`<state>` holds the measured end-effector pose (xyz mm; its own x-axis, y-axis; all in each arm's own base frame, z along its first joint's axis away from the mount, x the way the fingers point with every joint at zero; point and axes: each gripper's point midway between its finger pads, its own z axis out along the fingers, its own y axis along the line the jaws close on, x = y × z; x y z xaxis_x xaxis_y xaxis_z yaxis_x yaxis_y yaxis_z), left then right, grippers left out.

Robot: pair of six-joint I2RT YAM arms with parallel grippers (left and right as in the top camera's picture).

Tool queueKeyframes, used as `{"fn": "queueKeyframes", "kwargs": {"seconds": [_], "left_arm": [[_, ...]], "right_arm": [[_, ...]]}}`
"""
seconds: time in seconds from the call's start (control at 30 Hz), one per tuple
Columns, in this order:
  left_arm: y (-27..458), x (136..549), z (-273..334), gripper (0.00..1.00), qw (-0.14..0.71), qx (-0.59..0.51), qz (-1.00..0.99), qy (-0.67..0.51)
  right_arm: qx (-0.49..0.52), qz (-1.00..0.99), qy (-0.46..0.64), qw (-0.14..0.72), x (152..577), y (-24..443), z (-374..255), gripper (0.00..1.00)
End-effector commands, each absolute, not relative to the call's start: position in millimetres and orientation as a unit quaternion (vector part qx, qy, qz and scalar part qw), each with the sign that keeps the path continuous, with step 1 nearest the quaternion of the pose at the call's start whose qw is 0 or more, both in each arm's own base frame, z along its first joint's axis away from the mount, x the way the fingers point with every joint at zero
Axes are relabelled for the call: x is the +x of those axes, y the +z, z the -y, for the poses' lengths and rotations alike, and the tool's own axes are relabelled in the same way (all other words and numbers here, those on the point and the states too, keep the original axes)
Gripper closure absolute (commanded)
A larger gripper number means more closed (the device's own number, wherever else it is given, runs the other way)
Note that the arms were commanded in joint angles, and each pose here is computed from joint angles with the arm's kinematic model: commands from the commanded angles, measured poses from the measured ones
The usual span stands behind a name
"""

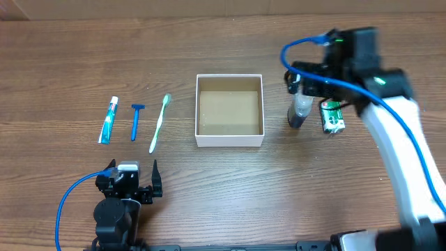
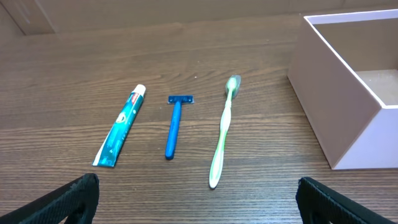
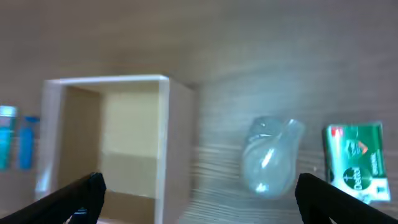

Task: Pack container
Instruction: 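Reach right gripper to the soap pump bottle and grasp it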

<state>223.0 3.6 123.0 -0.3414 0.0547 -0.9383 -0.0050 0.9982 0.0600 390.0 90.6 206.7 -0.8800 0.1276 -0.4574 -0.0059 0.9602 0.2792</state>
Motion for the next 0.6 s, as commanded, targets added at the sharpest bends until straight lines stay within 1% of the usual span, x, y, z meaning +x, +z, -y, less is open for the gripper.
{"fn": "queueKeyframes", "kwargs": {"seconds": [0.0,0.07,0.2,0.27,0.43,0.57], "left_arm": [[123.8,223.3,-3.0,0.00,0.578,0.007,-0.816,0.017],[123.8,223.3,-3.0,0.00,0.578,0.007,-0.816,0.017],[123.8,223.3,-3.0,0.00,0.578,0.007,-0.816,0.017],[123.8,223.3,-3.0,0.00,0.578,0.007,-0.816,0.017],[123.8,223.3,-3.0,0.00,0.578,0.007,-0.816,0.017],[123.8,223.3,-3.0,0.00,0.578,0.007,-0.816,0.017]], "right_arm": [[0.088,-0.971,0.074,0.210,402.8,169.4,-67.6,0.00],[0.116,-0.973,0.050,0.192,405.8,151.8,-58.0,0.00],[0.121,-0.976,0.045,0.176,408.4,137.1,-56.4,0.00],[0.118,-0.978,0.058,0.163,406.0,131.6,-61.8,0.07],[0.118,-0.982,0.061,0.137,398.7,114.7,-64.5,0.36],[0.118,-0.982,0.060,0.133,396.7,114.1,-64.3,0.37]]}}
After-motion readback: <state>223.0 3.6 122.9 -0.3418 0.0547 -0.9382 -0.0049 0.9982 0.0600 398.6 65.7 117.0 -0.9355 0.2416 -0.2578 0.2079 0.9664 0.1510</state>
